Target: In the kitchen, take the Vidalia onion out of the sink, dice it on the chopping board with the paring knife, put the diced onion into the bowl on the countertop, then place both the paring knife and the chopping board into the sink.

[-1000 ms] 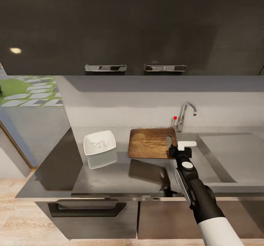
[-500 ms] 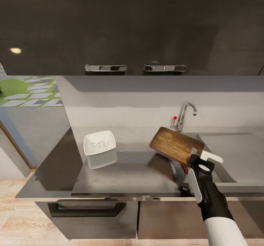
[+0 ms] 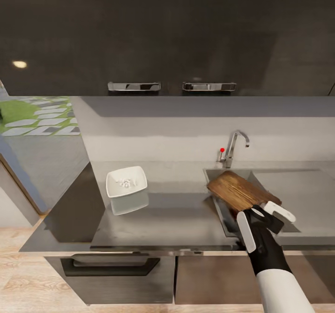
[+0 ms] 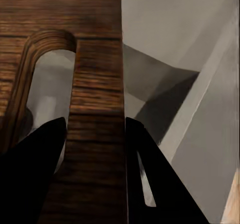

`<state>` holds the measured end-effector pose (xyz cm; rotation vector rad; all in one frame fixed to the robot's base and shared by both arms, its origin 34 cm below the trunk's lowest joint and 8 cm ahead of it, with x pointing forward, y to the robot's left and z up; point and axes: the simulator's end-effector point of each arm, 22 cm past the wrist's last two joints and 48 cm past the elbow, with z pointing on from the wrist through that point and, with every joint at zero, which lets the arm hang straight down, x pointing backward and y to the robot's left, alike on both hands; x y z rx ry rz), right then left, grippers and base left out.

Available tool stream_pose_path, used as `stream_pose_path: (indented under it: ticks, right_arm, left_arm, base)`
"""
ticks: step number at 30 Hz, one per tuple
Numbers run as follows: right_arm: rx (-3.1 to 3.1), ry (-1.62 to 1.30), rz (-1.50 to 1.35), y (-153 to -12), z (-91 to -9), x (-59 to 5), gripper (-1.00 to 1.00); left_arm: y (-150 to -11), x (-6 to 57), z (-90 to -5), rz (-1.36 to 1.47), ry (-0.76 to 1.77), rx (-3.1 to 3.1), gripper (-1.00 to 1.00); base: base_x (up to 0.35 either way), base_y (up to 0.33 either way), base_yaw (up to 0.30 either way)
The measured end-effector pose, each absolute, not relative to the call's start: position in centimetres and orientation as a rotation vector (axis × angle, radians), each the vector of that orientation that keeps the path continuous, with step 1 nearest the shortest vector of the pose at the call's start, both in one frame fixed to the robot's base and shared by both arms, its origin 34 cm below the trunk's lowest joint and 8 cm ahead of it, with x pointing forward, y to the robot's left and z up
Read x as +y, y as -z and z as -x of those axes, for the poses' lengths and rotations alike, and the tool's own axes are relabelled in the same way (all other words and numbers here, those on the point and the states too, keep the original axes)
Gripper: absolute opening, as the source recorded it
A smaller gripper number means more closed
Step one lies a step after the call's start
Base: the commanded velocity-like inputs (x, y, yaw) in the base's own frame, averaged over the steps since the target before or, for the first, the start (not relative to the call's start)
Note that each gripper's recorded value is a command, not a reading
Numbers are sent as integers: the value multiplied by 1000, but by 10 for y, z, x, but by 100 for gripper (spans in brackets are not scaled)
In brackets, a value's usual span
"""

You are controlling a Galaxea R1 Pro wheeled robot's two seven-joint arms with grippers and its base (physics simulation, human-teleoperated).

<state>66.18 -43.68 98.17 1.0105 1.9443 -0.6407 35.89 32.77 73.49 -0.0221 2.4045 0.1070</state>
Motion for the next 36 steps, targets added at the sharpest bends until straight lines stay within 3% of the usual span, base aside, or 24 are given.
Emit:
stream_pose_path:
  ticks: [13,19,29,36]
  right_arm:
    - [1974,736,-1107,-1037,-737,-446,-100]
    - [1852,727,-1424,-1008,-711,-455,-100]
    - [1833,805,-1488,-956,-678,-438,-100]
    - [1826,805,-1508,-950,-673,-435,-100]
  left_arm:
    - [-734,328,-358,22,-107,2407,100]
    - [-734,327,-358,21,-104,2407,100]
    - [-732,327,-355,22,-104,2414,100]
    - [-732,327,-355,23,-104,2415,100]
  base:
    - [0,0,0]
    - [0,0,0]
    - [19,0,0]
    - [278,0,0]
